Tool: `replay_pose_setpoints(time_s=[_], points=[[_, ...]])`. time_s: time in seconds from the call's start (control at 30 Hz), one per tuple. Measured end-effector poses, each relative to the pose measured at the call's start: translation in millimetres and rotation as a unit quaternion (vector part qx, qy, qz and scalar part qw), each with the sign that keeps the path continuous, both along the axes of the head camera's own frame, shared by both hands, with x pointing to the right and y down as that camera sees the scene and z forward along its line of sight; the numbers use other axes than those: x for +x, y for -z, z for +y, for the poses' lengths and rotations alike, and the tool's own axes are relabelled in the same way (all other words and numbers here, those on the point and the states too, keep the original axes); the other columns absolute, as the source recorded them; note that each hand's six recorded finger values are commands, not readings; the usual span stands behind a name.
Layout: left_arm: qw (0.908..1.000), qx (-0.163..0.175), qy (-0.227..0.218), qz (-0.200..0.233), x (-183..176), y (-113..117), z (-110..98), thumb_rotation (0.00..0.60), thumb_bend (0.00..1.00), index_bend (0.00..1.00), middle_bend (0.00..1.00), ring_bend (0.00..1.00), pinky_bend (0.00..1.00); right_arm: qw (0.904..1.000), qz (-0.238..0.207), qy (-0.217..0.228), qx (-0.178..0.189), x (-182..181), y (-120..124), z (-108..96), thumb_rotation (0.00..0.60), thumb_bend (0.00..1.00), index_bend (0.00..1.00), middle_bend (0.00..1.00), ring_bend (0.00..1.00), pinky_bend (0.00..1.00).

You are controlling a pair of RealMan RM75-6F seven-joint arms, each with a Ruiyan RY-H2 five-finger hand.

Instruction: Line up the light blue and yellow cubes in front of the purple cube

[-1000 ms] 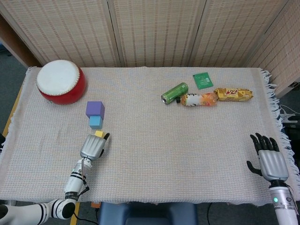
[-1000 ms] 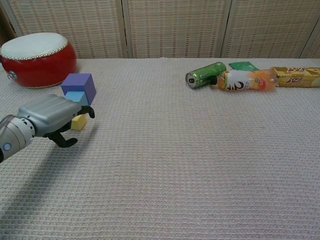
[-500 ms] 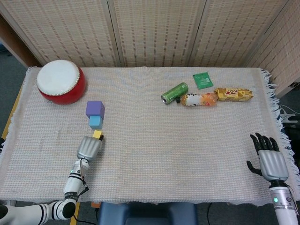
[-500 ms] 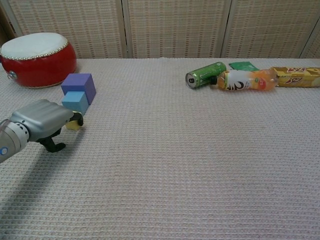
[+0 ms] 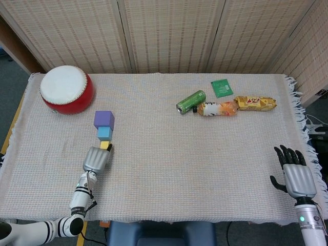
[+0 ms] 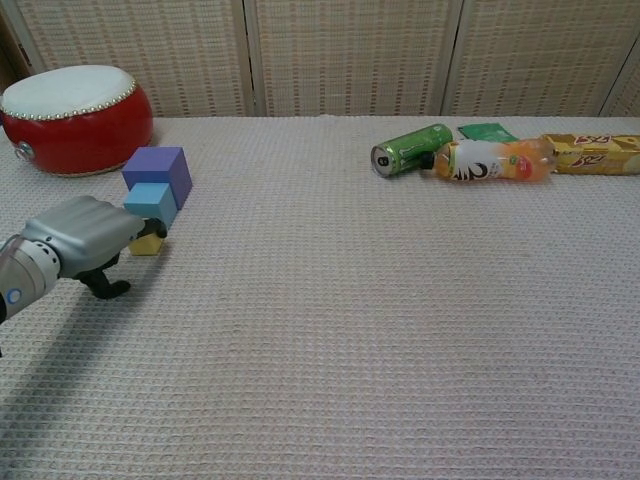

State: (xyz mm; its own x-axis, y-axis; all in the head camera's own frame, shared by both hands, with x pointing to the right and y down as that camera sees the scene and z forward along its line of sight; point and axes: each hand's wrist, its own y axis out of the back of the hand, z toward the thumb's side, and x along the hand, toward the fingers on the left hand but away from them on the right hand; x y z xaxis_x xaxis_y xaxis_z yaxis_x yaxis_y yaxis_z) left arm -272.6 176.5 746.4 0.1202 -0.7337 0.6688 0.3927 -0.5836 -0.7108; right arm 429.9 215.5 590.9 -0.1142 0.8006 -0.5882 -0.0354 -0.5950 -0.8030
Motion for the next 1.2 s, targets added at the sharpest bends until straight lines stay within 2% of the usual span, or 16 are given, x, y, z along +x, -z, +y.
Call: replay_pose_setpoints(time_s=[0.4,0.6,0.73,0.93,1.2], points=[[1.0,0.0,0.008,-0.002,-5,-1,-3,0.6,0.35,0.18,1.0,1.0,1.0,1.0,0.0,0.0,0.001,-1,1,0,0.523,0.1,0.0,0.0,0.0,0.0],[0.9996,0.011,-0.007,0.023,6,7,1,0.6,0.35,0.19,1.0,1.0,1.0,1.0,0.0,0.001,0.002,-1,1,1,0.523,0.1,0.0,0.0,0.0,0.0],[0.9987,0.02,-0.018,0.044,12,16,9,0.6,0.35,0.23,1.0,1.0,1.0,1.0,-0.001,0.002,0.001,-1,1,1,0.524,0.1,0.0,0.0,0.0,0.0],[0.9992,0.019,-0.003,0.034,-5,20,16,0.6,0.35,0.29,1.0,1.0,1.0,1.0,-0.001,0.003,0.001,-2,2,2,0.525,0.1,0.0,0.0,0.0,0.0],[0.9995,0.02,0.015,0.021,-22,21,15,0.6,0.35,0.3,1.0,1.0,1.0,1.0,-0.001,0.005,0.002,-4,2,2,0.522,0.1,0.0,0.0,0.0,0.0]])
